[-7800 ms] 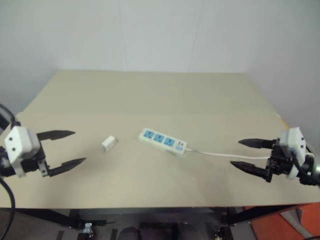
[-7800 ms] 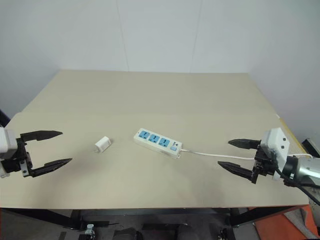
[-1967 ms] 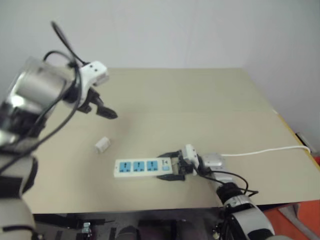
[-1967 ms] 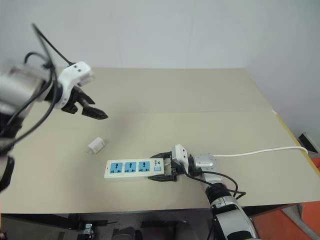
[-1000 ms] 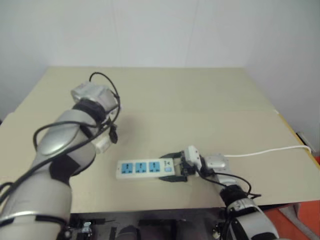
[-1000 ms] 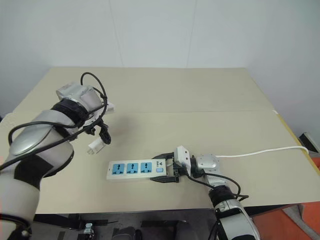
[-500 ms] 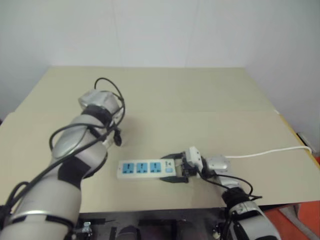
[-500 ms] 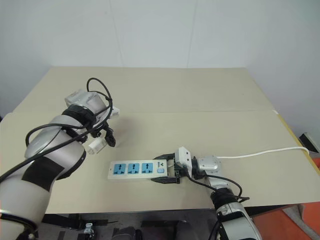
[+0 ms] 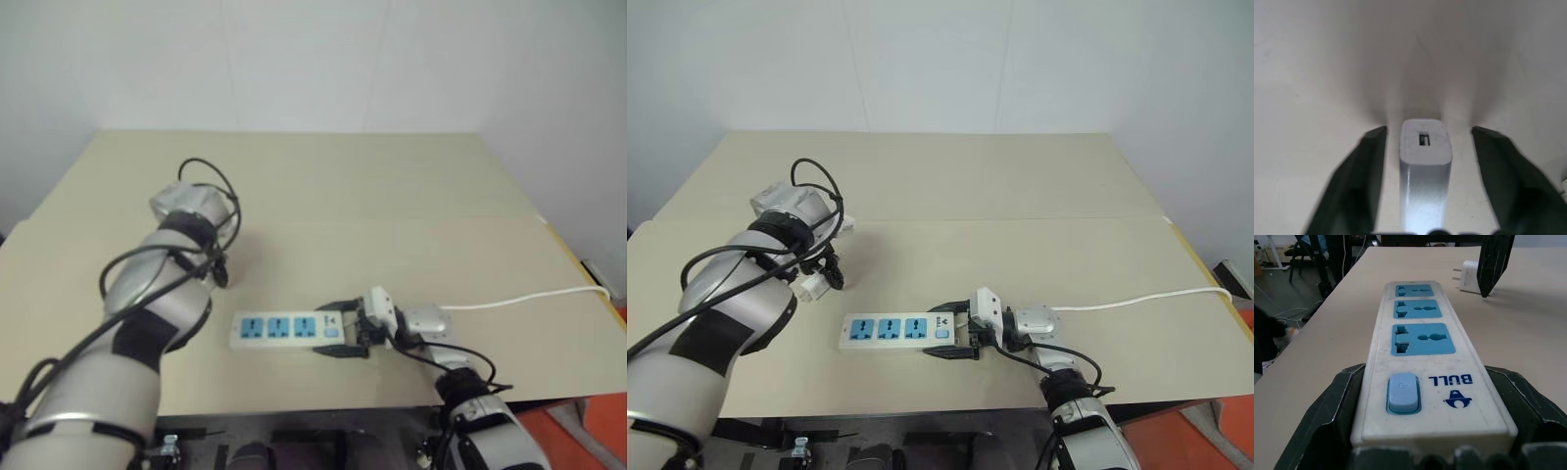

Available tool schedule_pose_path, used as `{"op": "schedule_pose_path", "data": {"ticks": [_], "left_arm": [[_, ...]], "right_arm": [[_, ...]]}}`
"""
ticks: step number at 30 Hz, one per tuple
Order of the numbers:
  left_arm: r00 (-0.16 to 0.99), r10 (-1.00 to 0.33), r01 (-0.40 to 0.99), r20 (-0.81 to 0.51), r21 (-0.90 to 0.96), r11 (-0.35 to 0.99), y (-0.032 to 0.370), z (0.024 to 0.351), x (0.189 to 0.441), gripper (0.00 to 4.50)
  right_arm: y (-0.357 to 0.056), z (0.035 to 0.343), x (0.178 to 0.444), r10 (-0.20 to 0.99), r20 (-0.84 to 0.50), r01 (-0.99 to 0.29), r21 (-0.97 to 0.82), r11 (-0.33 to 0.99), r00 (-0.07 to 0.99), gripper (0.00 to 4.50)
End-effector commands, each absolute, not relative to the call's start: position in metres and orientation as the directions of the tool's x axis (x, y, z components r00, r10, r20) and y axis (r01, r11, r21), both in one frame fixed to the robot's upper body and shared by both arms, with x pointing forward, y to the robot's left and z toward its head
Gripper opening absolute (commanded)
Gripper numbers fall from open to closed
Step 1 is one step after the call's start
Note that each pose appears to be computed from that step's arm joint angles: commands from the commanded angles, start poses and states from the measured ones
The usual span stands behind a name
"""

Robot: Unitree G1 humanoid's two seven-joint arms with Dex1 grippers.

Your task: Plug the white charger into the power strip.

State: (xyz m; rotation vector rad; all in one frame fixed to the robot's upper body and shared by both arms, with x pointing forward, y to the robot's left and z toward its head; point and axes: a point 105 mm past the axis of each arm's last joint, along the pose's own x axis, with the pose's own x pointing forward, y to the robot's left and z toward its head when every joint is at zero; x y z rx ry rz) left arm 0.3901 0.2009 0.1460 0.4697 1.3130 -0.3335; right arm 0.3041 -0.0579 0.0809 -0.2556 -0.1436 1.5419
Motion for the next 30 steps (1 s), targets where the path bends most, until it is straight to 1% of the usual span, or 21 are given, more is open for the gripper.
{"op": "schedule_pose_path", "data": {"ticks": [1, 3, 6, 10, 11, 14, 15, 16, 17, 18, 19, 20, 23, 24, 25, 28, 30], "left_arm": [[0.246, 0.044, 0.488, -0.968, 0.163, 0.858, 0.203, 0.149, 0.392, 1.69], [0.249, 0.045, 0.487, -0.968, 0.165, 0.858, 0.203, 0.149, 0.392, 1.02], [0.259, 0.041, 0.49, -0.965, 0.167, 0.856, 0.202, 0.152, 0.394, 1.0], [0.32, 0.014, 0.505, -0.947, 0.183, 0.843, 0.197, 0.164, 0.401, 1.0], [0.38, -0.051, 0.517, -0.923, 0.166, 0.84, 0.189, 0.176, 0.408, 1.0], [0.574, -0.241, 0.54, -0.783, 0.141, 0.83, 0.166, 0.217, 0.428, 1.0], [0.613, -0.3, 0.558, -0.731, 0.132, 0.82, 0.16, 0.228, 0.431, 1.0], [0.653, -0.374, 0.586, -0.659, 0.126, 0.801, 0.152, 0.239, 0.434, 1.0], [0.7, -0.456, 0.62, -0.55, 0.151, 0.77, 0.144, 0.252, 0.437, 1.0], [0.736, -0.511, 0.635, -0.445, 0.192, 0.748, 0.139, 0.262, 0.436, 1.0], [0.764, -0.546, 0.632, -0.343, 0.228, 0.741, 0.135, 0.271, 0.434, 1.0], [0.78, -0.56, 0.622, -0.278, 0.25, 0.742, 0.133, 0.276, 0.432, 1.0], [0.67, -0.738, 0.738, -0.082, 0.174, 0.652, 0.121, 0.295, 0.407, 1.0], [0.637, -0.77, 0.764, -0.032, 0.158, 0.626, 0.12, 0.299, 0.401, 1.0], [0.609, -0.793, 0.786, -0.022, 0.145, 0.6, 0.12, 0.299, 0.396, 1.0], [0.564, -0.825, 0.799, 0.04, 0.224, 0.558, 0.117, 0.297, 0.383, 1.0], [0.45, -0.889, 0.837, 0.084, 0.307, 0.453, 0.112, 0.292, 0.363, 1.0]], "right_arm": [[-0.06, 0.076, 0.3, 0.997, -0.077, -0.973, -0.229, 0.004, 0.022, 3.41], [-0.06, 0.076, 0.3, 0.997, -0.079, -0.974, -0.228, 0.004, 0.022, 3.41], [-0.06, 0.076, 0.301, 0.997, -0.079, -0.973, -0.231, 0.005, 0.024, 3.41], [-0.061, 0.077, 0.302, 0.996, -0.08, -0.973, -0.233, 0.009, 0.028, 3.41], [-0.061, 0.077, 0.302, 0.996, -0.081, -0.973, -0.232, 0.009, 0.028, 3.41], [-0.06, 0.076, 0.302, 0.996, -0.082, -0.973, -0.23, 0.005, 0.024, 3.41], [-0.06, 0.076, 0.301, 0.996, -0.083, -0.973, -0.229, 0.002, 0.021, 3.41], [-0.059, 0.076, 0.302, 0.996, -0.084, -0.974, -0.228, 0.001, 0.021, 3.41], [-0.059, 0.076, 0.302, 0.996, -0.084, -0.974, -0.229, 0.0, 0.02, 3.41], [-0.058, 0.076, 0.302, 0.996, -0.083, -0.974, -0.229, -0.001, 0.019, 3.41], [-0.057, 0.076, 0.302, 0.996, -0.083, -0.974, -0.229, -0.001, 0.018, 3.41], [-0.056, 0.076, 0.303, 0.996, -0.083, -0.974, -0.229, -0.002, 0.017, 3.41], [-0.056, 0.076, 0.303, 0.997, -0.082, -0.973, -0.23, -0.004, 0.015, 3.41], [-0.055, 0.076, 0.303, 0.996, -0.082, -0.973, -0.23, -0.005, 0.015, 3.41], [-0.055, 0.076, 0.303, 0.996, -0.083, -0.973, -0.23, -0.005, 0.015, 3.41], [-0.055, 0.075, 0.303, 0.996, -0.085, -0.974, -0.227, -0.007, 0.013, 3.41], [-0.055, 0.074, 0.302, 0.996, -0.087, -0.974, -0.226, -0.008, 0.012, 3.41]]}}
